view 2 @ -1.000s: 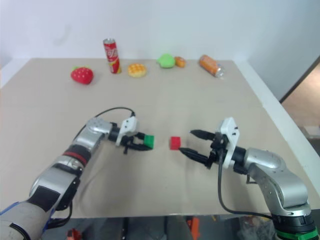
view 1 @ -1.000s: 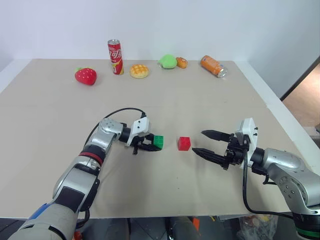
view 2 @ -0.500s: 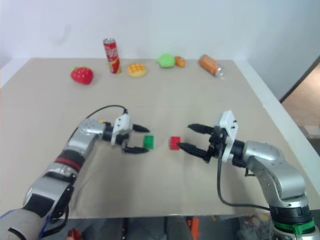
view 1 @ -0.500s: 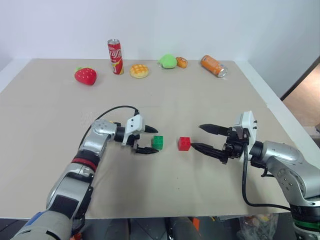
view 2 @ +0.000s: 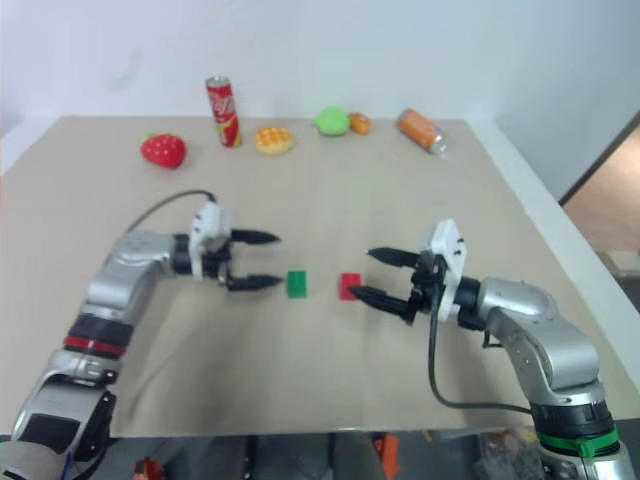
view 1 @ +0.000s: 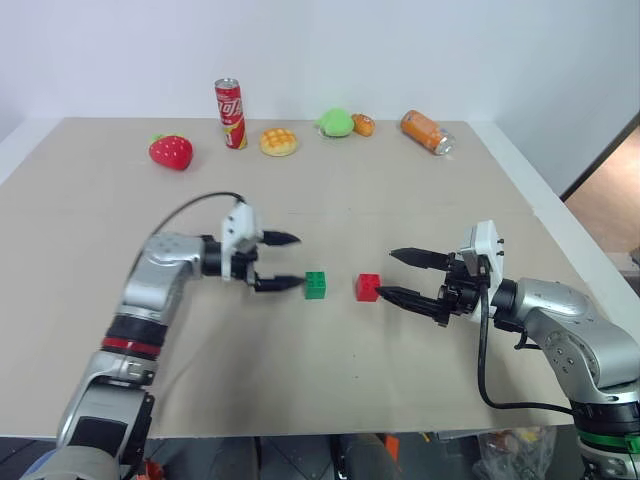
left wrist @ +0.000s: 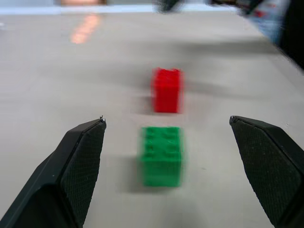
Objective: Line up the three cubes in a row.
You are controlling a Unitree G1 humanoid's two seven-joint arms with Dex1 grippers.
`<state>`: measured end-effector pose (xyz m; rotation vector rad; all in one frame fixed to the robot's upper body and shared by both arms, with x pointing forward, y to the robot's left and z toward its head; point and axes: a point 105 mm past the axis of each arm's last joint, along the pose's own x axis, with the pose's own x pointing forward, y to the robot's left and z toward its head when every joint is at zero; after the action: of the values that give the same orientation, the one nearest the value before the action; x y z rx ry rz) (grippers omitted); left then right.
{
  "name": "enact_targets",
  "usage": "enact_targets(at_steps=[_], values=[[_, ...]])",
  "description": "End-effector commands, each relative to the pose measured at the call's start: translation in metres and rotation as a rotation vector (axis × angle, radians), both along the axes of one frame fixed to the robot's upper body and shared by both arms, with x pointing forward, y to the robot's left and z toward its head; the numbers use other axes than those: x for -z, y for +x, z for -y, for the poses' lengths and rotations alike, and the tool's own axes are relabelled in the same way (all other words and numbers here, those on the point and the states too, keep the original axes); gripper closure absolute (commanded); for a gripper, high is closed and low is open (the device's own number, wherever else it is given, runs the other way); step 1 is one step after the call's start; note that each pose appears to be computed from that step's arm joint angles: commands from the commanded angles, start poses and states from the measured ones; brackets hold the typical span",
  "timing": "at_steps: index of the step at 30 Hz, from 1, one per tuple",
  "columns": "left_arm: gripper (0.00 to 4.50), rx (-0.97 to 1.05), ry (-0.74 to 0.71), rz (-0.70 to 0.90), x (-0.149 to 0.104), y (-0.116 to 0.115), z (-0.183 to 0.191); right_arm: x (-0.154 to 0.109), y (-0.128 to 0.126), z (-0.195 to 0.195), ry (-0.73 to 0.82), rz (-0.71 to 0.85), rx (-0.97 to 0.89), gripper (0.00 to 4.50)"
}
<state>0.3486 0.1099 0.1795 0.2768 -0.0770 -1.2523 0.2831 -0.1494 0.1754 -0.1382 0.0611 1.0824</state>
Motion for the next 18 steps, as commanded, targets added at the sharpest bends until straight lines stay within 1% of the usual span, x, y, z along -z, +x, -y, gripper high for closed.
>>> enact_targets(at_steps=[1, 5, 7, 9, 12, 14, 16, 18], values=[[0.18, -0.123, -0.077, 0.066, -0.026, 0.0, -0.023, -0.009, -0.002, -0.002, 0.006, 0.042, -0.014, 0.32], [0.18, -0.229, -0.124, 0.052, -0.03, -0.015, -0.042, -0.011, 0.0, -0.003, 0.006, 0.049, -0.016, 0.32], [0.18, -0.32, -0.131, -0.002, -0.019, -0.022, -0.054, -0.012, 0.003, -0.008, 0.001, 0.067, -0.011, 0.32], [0.18, -0.436, -0.116, -0.062, -0.001, -0.026, -0.066, -0.014, 0.007, -0.015, -0.005, 0.087, -0.004, 0.32], [0.18, -0.534, -0.078, -0.084, 0.015, -0.031, -0.073, -0.02, 0.008, -0.026, 0.01, 0.119, -0.012, 0.32], [0.18, -0.61, -0.078, -0.106, 0.022, -0.031, -0.077, -0.026, 0.006, -0.033, 0.027, 0.13, -0.03, 0.32], [0.18, -0.693, -0.129, -0.139, 0.027, -0.028, -0.078, -0.033, 0.003, -0.045, 0.035, 0.155, -0.063, 0.32], [0.18, -0.775, -0.153, -0.157, 0.03, -0.021, -0.078, -0.033, 0.002, -0.05, 0.032, 0.159, -0.082, 0.32]])
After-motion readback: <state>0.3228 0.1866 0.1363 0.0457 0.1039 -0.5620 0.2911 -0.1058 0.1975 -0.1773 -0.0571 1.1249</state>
